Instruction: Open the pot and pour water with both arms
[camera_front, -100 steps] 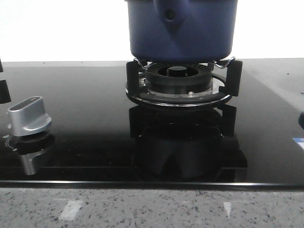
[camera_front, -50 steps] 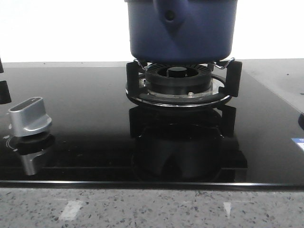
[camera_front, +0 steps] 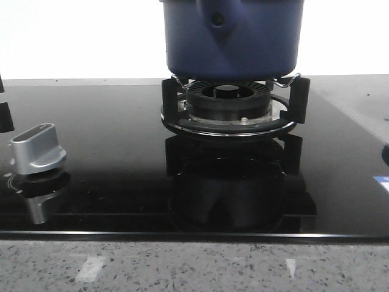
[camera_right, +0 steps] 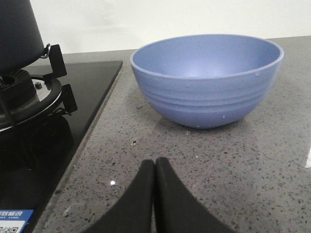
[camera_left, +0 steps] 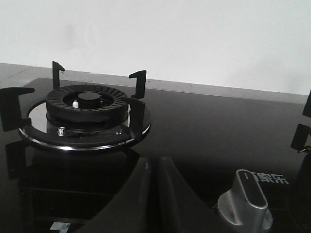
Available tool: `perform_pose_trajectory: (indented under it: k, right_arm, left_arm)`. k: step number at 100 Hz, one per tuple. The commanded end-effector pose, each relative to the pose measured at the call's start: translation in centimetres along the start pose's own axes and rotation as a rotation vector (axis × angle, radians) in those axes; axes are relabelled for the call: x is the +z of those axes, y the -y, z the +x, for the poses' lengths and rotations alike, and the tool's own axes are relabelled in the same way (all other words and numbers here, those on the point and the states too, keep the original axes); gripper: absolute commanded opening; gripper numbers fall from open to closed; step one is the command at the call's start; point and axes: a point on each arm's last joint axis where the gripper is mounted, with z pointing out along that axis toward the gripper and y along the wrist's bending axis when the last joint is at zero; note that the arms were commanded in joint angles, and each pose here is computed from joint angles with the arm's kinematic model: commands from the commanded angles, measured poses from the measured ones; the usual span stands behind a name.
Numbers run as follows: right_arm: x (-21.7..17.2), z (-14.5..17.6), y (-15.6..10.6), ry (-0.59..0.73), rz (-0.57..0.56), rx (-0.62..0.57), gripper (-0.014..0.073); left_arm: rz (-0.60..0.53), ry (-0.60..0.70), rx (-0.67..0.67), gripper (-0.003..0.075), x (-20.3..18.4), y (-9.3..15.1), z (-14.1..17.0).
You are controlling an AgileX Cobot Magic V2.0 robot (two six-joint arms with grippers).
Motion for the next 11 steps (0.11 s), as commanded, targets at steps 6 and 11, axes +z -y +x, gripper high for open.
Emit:
perform_pose_trajectory:
  k: [6, 11]
  right_arm:
    - [-0.01, 0.09, 0.02, 0.065, 0.0, -0.014, -0.0046]
    - [-0.01, 0.09, 0.02, 0.065, 0.0, -0.014, -0.0046]
  left_arm:
    - [0.004, 0.069, -0.01, -0.002, -0.09, -0.06, 0.27]
    - [0.004, 0.069, -0.01, -0.002, -0.09, -0.06, 0.27]
